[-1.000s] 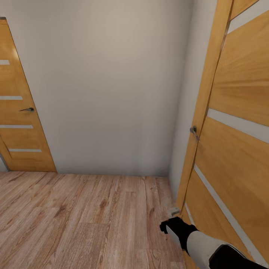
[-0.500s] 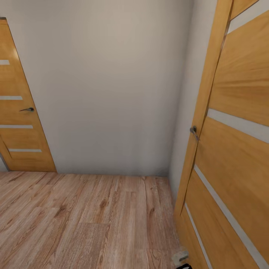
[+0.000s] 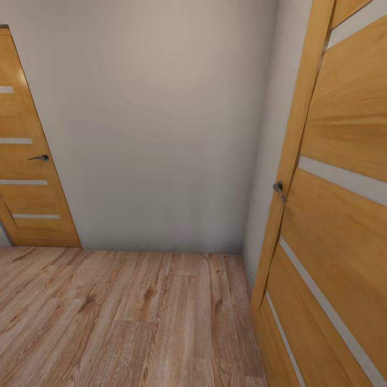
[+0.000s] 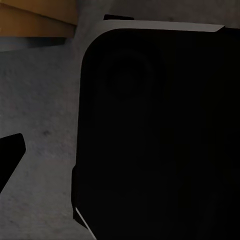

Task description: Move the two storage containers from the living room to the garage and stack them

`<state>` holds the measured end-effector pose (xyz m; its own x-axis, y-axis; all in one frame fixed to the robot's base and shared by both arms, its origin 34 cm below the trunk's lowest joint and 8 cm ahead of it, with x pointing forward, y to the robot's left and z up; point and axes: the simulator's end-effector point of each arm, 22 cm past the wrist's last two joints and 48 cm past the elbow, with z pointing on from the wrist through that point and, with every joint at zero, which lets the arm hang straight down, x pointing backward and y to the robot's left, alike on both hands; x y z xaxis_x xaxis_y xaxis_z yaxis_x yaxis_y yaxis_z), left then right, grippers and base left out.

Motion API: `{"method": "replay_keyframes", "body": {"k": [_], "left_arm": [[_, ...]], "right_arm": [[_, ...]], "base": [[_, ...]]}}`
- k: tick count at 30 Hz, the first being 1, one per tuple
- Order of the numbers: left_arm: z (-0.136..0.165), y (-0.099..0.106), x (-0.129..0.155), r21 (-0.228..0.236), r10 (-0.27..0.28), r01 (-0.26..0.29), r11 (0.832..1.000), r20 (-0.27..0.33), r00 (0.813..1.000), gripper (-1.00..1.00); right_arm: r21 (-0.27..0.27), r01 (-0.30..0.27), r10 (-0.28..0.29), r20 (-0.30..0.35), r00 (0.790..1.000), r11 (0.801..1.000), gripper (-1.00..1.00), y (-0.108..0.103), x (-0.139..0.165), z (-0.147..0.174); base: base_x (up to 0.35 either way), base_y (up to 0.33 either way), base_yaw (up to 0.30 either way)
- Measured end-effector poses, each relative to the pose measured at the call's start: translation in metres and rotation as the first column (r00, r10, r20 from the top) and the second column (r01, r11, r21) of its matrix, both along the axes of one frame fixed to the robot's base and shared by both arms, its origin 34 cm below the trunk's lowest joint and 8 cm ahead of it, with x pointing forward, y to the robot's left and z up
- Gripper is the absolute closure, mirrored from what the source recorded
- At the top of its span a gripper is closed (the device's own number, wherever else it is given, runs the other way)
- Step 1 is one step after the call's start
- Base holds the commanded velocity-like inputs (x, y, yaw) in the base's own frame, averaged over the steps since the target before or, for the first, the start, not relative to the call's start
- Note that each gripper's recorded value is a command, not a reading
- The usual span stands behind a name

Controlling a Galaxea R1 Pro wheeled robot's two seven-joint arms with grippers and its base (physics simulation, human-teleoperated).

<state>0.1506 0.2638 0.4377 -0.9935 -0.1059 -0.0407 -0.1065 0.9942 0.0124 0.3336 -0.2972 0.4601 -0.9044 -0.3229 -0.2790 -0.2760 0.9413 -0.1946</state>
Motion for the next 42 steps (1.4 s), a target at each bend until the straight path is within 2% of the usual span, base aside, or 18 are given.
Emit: {"method": "replay_keyframes", "body": {"k": [7,17,26,33,42], "left_arm": [[0.000,0.001,0.000,0.002,-0.001,0.001,1.000,0.000,1.000,-1.00],[0.000,0.001,0.000,0.003,-0.001,0.001,1.000,0.000,1.000,-1.00],[0.000,0.001,0.000,0.002,-0.001,0.001,1.000,0.000,1.000,-1.00],[0.000,0.001,0.000,0.002,-0.001,0.001,1.000,0.000,1.000,-1.00],[0.000,0.001,0.000,0.002,-0.001,0.001,1.000,0.000,1.000,-1.00]], "right_arm": [[0.024,0.001,0.000,-0.052,0.999,1.000,-1.00,-0.007,-0.053,-0.009],[0.041,0.007,-0.002,-0.111,0.994,0.999,-1.00,-0.004,-0.095,-0.015],[0.048,0.006,0.000,-0.132,0.991,0.999,-1.00,-0.003,-0.103,-0.016],[0.083,-0.002,0.014,-0.146,0.989,0.997,-1.00,0.005,-0.106,-0.017],[0.099,-0.006,0.021,-0.153,0.988,0.995,-1.00,0.008,-0.109,-0.018]], "base": [[0.000,0.000,0.000],[0.000,0.000,0.000],[0.000,0.000,0.000],[0.000,0.000,0.000],[0.000,0.000,0.000]]}}
